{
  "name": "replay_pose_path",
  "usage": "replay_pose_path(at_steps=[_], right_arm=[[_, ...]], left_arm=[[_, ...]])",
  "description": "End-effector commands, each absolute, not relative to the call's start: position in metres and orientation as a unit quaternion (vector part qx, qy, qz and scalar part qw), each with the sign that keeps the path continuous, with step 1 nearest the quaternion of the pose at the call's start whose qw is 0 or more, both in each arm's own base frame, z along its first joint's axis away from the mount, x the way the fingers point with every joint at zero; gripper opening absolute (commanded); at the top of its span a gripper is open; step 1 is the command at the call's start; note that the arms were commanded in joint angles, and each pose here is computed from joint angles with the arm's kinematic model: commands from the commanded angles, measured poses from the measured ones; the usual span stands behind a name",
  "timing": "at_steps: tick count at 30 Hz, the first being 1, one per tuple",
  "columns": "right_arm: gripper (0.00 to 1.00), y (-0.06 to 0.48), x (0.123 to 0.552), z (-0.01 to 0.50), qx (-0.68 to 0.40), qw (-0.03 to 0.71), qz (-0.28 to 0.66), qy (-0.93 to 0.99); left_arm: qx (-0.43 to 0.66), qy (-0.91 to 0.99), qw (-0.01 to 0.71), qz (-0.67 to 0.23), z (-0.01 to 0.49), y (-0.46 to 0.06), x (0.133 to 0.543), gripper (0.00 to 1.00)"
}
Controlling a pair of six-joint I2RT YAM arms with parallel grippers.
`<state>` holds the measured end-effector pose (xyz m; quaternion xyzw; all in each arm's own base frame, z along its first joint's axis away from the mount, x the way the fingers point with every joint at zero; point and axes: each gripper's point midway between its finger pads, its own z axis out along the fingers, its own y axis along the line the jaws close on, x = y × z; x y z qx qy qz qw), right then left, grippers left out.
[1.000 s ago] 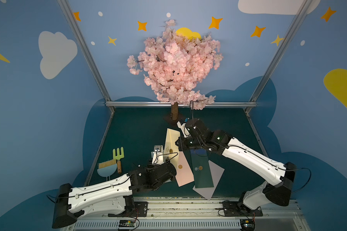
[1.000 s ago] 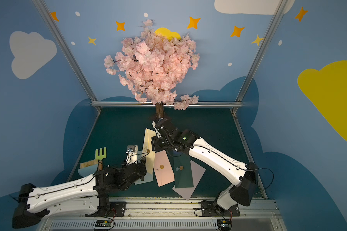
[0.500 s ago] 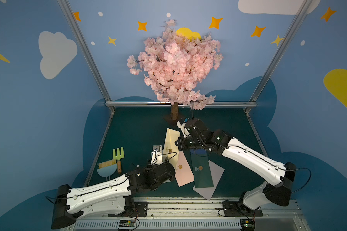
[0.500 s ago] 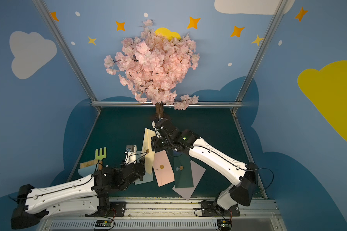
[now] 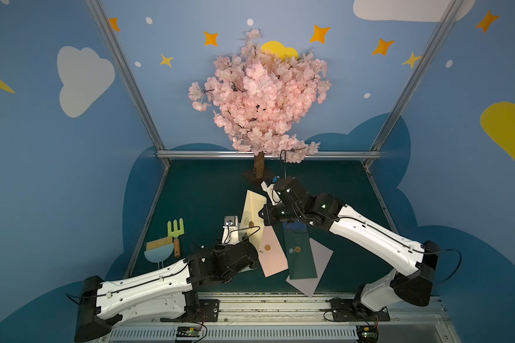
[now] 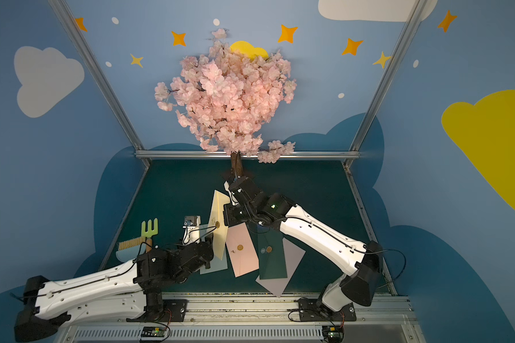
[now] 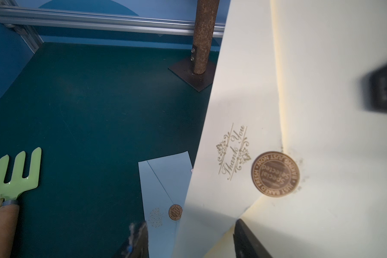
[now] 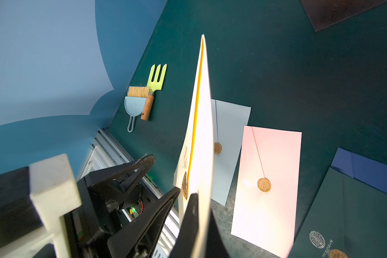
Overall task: Open the envelope
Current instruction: Open the envelope flap on the envelope.
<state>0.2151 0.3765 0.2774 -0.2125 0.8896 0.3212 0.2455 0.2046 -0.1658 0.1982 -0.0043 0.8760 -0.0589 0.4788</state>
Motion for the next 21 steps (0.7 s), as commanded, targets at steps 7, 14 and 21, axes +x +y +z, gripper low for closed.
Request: replay_pose_path(at_steps=[7,14,21], right_arm=[[0.0,0.374,0.207,0.279,-0.221,0.239,0.324,0.888],[0.0,0.373,0.204,0.281,-0.223,0.24,0.326,0.887],[0.0,0.375,0.203,0.28,-0.226,0.237,0.328,0.886]], left_arm=[[-0.014,0.875,0.482,-0.04,0.196,-0.15,0.204,0.61],[-0.021,0.876,0.481,-0.041,0.195,-0.143,0.203,0.62],[-0.027,0.877,0.479,-0.038,0.194,-0.136,0.202,0.62]])
